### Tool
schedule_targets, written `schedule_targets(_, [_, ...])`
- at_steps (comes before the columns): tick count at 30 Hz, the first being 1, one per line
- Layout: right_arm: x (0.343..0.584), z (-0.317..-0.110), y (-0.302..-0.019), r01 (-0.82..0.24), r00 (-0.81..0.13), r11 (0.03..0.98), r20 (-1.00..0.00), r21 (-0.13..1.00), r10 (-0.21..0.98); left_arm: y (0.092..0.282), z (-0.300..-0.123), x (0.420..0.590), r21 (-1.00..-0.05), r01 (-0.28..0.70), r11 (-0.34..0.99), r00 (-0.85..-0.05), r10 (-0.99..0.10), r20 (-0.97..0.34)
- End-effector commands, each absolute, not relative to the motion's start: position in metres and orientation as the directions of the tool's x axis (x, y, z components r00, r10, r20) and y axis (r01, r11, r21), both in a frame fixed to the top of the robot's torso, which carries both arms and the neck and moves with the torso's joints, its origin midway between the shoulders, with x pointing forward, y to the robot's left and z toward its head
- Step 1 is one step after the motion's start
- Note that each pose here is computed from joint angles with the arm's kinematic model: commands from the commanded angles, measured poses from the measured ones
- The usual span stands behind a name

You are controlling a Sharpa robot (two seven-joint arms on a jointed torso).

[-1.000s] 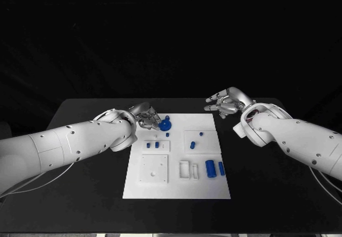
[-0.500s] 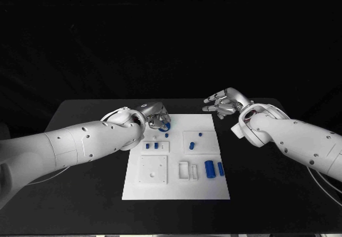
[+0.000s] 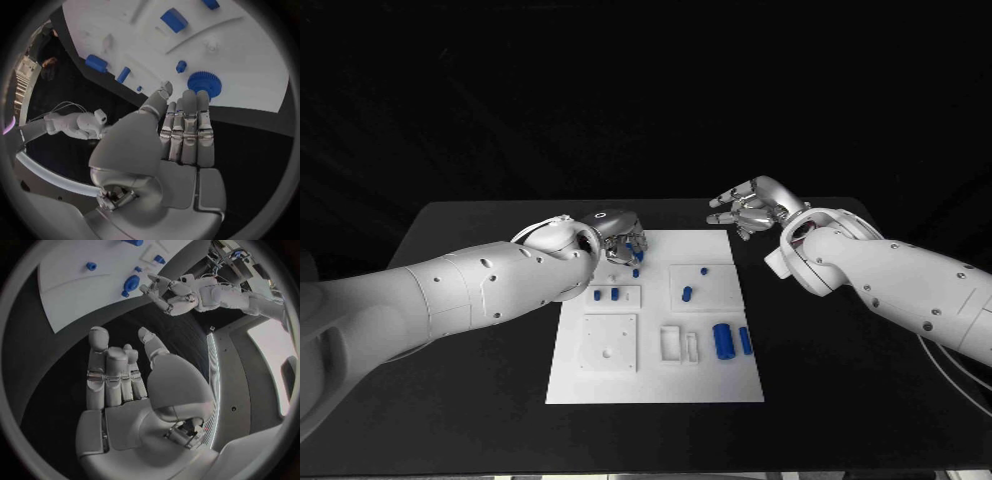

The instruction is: Assemble the parts on the task board

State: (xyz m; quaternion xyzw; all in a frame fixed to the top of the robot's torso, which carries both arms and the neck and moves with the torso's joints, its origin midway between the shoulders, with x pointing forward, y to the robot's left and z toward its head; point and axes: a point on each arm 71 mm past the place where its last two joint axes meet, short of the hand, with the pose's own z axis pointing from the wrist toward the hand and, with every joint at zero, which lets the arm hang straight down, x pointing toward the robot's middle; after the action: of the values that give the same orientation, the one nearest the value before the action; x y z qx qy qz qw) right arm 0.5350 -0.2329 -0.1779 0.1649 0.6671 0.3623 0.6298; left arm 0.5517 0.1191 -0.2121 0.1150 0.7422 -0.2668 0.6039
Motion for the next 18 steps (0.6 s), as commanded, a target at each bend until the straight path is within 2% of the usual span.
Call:
schedule_targets(1, [0.534,-0.178,-0.231,-0.247,-0.162,0.68,-0.721,0.691,0.674,0.117,-0.218,0.551,-0.213,0.504,0.837,-0.281,-0.075,-0.957])
schedule_targets(18, [0.534,-0.177,-0.23,-0.251,-0.159,0.678,-0.72,0.691,0.675,0.115,-0.231,0.551,-0.199,0.503,0.841,-0.32,-0.032,-0.947])
